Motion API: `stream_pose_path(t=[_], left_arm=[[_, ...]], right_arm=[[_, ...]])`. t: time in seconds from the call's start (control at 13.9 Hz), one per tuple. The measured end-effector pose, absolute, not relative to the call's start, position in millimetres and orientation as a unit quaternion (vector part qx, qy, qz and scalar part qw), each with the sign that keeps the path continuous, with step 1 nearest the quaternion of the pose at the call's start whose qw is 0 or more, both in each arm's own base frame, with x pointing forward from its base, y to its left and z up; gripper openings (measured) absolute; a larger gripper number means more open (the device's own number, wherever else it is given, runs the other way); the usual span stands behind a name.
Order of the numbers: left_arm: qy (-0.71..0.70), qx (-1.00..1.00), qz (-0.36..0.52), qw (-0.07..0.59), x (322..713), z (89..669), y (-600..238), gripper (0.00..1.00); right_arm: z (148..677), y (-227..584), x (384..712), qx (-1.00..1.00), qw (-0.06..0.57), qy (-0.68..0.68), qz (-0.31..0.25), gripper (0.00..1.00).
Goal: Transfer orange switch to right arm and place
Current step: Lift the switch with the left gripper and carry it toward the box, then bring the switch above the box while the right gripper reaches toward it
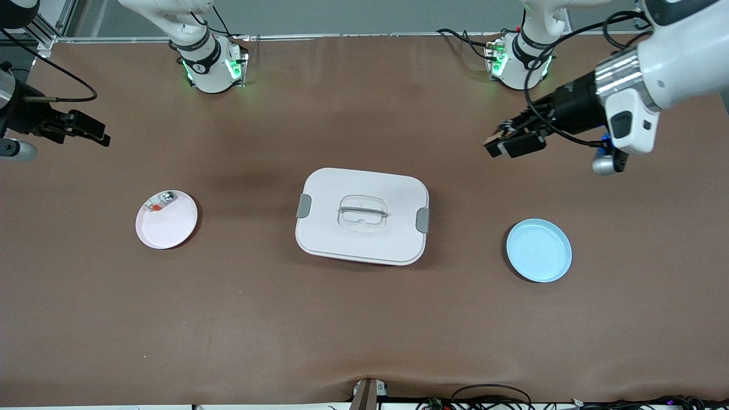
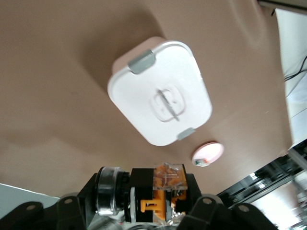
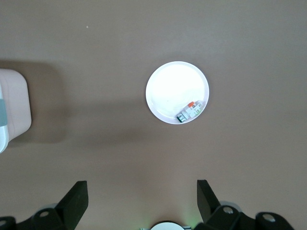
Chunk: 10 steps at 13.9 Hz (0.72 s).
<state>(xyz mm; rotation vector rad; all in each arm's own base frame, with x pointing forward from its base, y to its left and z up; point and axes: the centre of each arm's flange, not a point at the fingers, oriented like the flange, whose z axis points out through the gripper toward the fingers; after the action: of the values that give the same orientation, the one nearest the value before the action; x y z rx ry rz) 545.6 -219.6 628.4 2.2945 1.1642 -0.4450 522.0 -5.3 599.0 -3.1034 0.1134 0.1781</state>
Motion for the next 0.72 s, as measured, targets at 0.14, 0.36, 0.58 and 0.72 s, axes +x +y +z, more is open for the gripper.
stream_pose_path(t=[0.14, 0.36, 0.58, 0.72], left_arm=[[0.478, 0.819, -0.169, 0.268, 541, 634, -247, 0.72], [0.532, 0.779, -0.185, 0.275, 533, 633, -289, 0.72], [0.556, 0.764, -0.192, 0.266, 525, 620, -331, 0.72], [0.558, 0.765, -0.195, 0.256, 518, 609, -353, 0.72]], right_arm=[[600, 10, 522, -0.998, 0.015, 0.022, 0.063, 1.00], [602, 34, 520, -0.996, 0.059, 0.009, 0.067, 1.00], [604, 58, 521, -0.989, 0.136, 0.003, 0.065, 1.00], [607, 81, 523, -0.984, 0.171, -0.006, 0.053, 1.00]])
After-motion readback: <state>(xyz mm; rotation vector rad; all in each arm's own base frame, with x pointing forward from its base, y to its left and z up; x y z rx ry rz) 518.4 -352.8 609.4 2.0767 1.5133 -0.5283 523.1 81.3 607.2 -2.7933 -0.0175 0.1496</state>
